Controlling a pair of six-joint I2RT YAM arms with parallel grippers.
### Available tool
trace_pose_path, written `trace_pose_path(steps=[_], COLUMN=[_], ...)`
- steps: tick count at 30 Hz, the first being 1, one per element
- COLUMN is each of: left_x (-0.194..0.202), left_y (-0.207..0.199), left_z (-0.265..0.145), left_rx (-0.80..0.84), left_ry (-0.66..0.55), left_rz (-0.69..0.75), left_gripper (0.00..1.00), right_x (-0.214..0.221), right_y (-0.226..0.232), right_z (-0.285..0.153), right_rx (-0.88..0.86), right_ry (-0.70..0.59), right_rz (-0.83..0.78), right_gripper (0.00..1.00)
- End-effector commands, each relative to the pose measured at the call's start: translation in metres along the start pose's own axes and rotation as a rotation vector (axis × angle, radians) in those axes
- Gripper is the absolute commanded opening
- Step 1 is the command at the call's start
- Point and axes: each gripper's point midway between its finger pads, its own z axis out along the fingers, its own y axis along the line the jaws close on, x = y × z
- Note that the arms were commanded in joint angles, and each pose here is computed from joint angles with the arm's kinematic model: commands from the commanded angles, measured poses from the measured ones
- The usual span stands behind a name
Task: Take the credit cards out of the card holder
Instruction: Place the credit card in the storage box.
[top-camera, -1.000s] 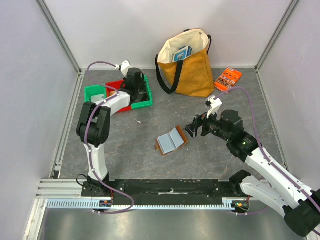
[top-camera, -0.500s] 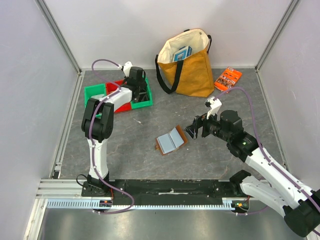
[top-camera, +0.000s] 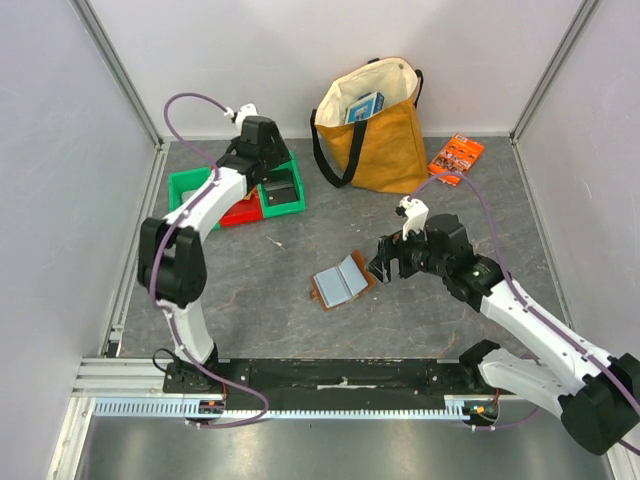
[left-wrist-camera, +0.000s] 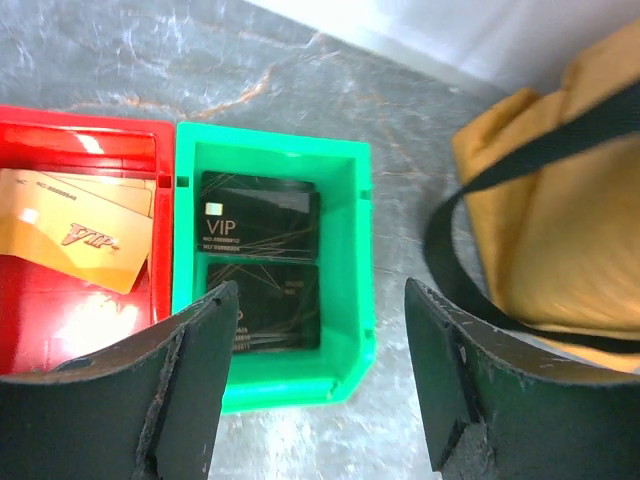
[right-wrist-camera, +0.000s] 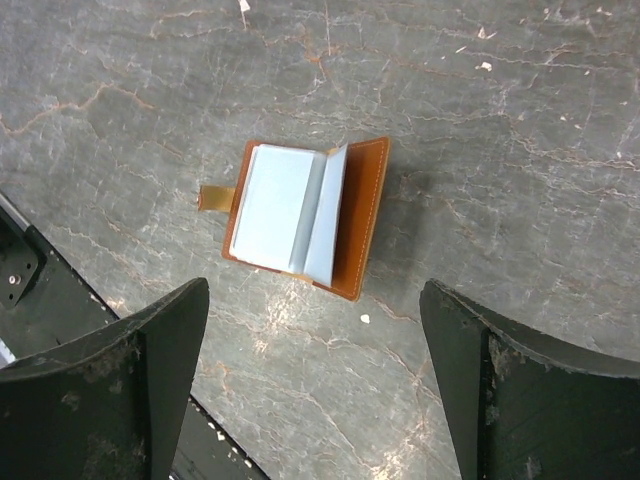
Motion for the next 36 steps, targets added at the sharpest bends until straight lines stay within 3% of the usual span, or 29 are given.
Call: trace_pose_path(steps=[1,9,14,23,30,36], left_x=[-0.016,0.092,0.164,0.231,0.261,0.285], left_y=[-0.023,-0.063,-0.053,-0.007,0.004,0.022], left_z=[-0.074,-0.17,-0.205,-0.199,-0.201,-0.209], left_rx=[0.134,0.408,0.467,0.393,0.395,0.385], left_ry=[0.023,0.248,0.387,0.497,0.594,0.658], left_rz=[0.094,0.237,0.272,0.249,0.246,0.224], left_gripper=[0.74,0.73,0.73,0.71,0.62,0.49], right_x=[-0.019,-0.004,0.007,0.027,0.045,0.059], right_y=[0.013,0.023,0.031,0.055,0.054,0.059], right_z=[0.0,0.025,0.045,0.075,0.094,0.113], right_rx=[-0.058,-0.124,-0.112,-0.064,0.011,0.039], right_ry=[-0.013,0.06,0.105,0.146,0.152,0.162], right_rz=[-0.05,-0.049,-0.1,-0.193,-0.229,-0.264], right_gripper=[0.93,0.96,0.93,0.83,0.73,0.71])
